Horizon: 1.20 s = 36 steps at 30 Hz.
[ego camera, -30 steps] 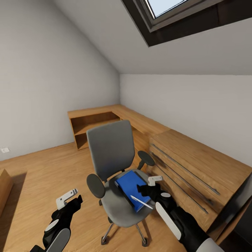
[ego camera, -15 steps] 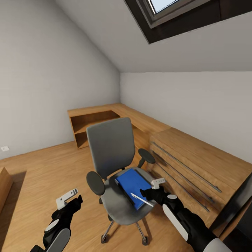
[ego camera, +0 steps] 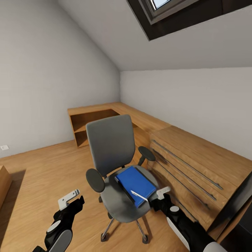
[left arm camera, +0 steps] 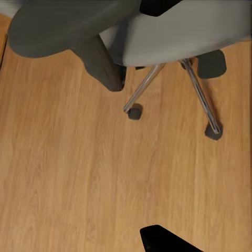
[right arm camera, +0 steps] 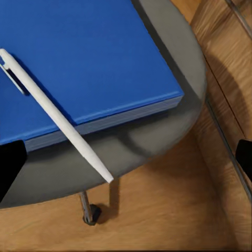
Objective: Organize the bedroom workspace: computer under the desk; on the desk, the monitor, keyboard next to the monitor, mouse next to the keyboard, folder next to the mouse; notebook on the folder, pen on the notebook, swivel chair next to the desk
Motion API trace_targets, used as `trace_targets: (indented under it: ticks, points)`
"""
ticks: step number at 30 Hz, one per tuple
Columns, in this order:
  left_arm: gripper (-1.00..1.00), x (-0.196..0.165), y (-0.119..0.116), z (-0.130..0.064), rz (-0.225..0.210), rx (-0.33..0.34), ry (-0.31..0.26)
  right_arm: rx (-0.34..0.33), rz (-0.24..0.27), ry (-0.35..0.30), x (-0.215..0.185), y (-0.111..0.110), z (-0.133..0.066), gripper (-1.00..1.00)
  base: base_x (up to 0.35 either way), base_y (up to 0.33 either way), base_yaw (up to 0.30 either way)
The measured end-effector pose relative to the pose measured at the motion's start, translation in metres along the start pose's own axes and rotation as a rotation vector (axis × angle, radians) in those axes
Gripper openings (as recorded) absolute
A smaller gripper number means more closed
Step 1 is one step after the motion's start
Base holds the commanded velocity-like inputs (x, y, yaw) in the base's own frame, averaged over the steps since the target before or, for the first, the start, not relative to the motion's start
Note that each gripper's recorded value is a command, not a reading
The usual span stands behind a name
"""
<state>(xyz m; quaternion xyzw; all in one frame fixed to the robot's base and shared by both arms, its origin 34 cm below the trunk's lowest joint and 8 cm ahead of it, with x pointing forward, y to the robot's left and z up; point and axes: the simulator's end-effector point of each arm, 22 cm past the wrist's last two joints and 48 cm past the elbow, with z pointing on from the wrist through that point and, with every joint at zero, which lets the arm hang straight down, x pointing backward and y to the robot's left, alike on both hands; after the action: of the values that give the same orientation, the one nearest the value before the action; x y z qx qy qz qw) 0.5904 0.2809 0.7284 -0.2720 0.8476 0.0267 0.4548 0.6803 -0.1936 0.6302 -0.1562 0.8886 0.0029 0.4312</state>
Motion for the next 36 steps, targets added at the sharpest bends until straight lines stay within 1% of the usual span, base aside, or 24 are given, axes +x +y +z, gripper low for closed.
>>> trace_targets:
  ticks: [2,4,6,7,10,12,17,21,22,25,29,36]
  points:
    - [1.0,0.004,0.0,0.002,0.002,0.002,0.001,-0.02,-0.002,0.011,0.009,0.004,0.003,1.0,0.0,0.0,0.0]
    - [1.0,0.008,0.0,0.003,0.003,0.004,0.002,-0.077,-0.01,0.019,0.018,0.015,0.005,1.0,0.0,0.0,0.0]
    - [1.0,0.011,0.001,0.005,0.004,0.005,0.002,-0.161,-0.044,0.012,0.022,0.032,0.005,1.0,0.0,0.0,0.0]
    - [1.0,0.012,0.001,0.006,0.004,0.005,0.002,-0.183,-0.056,0.01,0.024,0.036,0.005,1.0,0.0,0.0,0.0]
    - [1.0,0.017,0.003,0.009,0.005,0.005,0.002,-0.303,-0.133,0.014,0.033,0.061,0.002,1.0,0.0,0.0,0.0]
    - [1.0,0.021,0.004,0.011,0.005,0.005,0.002,-0.334,-0.151,0.017,0.039,0.066,0.002,1.0,0.0,0.0,0.0]
    - [1.0,0.029,0.006,0.015,0.006,0.006,0.003,-0.345,-0.169,0.02,0.05,0.063,0.005,1.0,0.0,0.0,0.0]
    - [1.0,0.034,0.008,0.018,0.007,0.006,0.004,-0.333,-0.18,0.024,0.058,0.051,0.007,1.0,0.0,0.0,0.0]
    - [1.0,0.033,0.008,0.018,0.008,0.007,0.003,-0.343,-0.195,-0.002,0.046,0.047,0.004,1.0,0.0,0.0,0.0]
    - [1.0,0.033,0.008,0.018,0.009,0.007,0.004,-0.346,-0.202,-0.016,0.039,0.046,0.002,1.0,0.0,0.0,0.0]
    - [1.0,0.035,0.008,0.019,0.012,0.007,0.007,-0.34,-0.209,-0.015,0.04,0.037,0.0,1.0,0.02,0.0,0.0]
    - [1.0,0.035,0.009,0.019,0.014,0.007,0.009,-0.345,-0.211,-0.013,0.041,0.037,0.0,1.0,0.032,0.0,0.0]
